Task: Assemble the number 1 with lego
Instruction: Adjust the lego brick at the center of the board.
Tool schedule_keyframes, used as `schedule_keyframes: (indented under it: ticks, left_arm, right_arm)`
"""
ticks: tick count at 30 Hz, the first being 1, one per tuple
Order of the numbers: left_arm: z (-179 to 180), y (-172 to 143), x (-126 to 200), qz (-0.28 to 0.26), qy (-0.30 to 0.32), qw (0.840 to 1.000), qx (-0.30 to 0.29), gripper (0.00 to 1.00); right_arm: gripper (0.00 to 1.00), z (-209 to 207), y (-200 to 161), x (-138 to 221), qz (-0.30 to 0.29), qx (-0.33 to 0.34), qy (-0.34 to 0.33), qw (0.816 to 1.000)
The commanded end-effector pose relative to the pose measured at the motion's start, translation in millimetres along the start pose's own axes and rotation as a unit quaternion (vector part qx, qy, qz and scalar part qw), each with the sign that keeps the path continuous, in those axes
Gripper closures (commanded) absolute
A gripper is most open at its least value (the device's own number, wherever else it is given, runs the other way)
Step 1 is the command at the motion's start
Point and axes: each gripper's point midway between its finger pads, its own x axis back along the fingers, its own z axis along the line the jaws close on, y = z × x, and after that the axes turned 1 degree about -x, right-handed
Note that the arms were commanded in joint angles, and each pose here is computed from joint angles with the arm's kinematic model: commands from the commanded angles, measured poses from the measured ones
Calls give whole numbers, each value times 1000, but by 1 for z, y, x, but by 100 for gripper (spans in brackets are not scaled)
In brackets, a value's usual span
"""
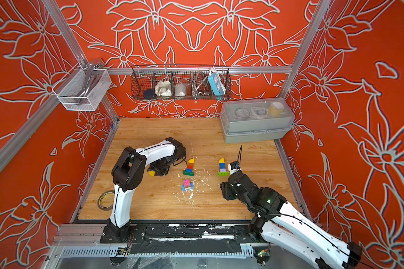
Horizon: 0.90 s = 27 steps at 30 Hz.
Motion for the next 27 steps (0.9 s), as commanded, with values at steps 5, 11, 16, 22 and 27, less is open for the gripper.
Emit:
schedule_keyframes:
  ticks: [5,11,16,22,27]
  left_arm:
    - [-32,5,-12,31,-28,999,4,58]
    - [-39,11,4,11,-63,998,15,33]
    - [-35,15,32,-21,-101,994,34,25]
    - [-6,6,54,-67,-165,978,112,20]
    - [30,-15,51,-81,-314,915,242,16]
  right_arm:
    - [37,-1,-1,1,15,0,-9,1000]
    - [37,1,0,-2,20,1,-10,1000]
    - [37,4,-2,-6,35,2,-13,999]
    - [38,24,0,-4,57,41,27,997]
    - [38,65,6,-12,84,111,96,986]
